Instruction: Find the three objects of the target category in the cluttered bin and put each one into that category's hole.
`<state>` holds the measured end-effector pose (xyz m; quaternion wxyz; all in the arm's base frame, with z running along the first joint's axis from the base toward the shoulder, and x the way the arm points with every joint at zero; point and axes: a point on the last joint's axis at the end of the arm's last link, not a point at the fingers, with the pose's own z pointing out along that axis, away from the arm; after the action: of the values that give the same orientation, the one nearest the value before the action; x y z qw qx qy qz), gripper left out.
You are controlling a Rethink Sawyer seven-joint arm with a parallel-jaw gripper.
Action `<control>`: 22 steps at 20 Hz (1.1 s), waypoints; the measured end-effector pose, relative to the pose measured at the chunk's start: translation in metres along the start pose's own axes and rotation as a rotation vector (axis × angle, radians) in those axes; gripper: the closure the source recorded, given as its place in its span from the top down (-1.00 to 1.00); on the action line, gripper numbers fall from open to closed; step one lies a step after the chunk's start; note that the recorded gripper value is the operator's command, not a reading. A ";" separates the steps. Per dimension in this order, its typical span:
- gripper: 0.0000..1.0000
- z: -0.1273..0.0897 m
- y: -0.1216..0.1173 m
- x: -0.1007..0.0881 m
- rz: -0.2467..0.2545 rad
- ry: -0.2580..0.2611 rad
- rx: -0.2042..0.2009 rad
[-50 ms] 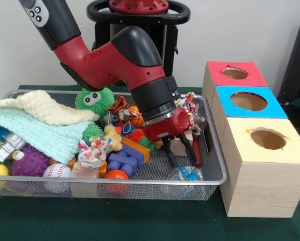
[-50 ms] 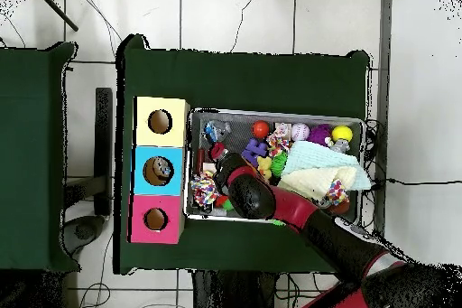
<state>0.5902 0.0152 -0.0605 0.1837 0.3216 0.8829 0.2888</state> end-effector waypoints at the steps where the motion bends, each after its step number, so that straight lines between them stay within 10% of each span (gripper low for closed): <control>1: 1.00 0.000 0.000 0.002 -0.003 0.008 0.002; 22: 1.00 0.004 0.010 0.017 -0.088 0.041 0.081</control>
<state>0.5846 0.0343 -0.0593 0.1650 0.2837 0.9106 0.2511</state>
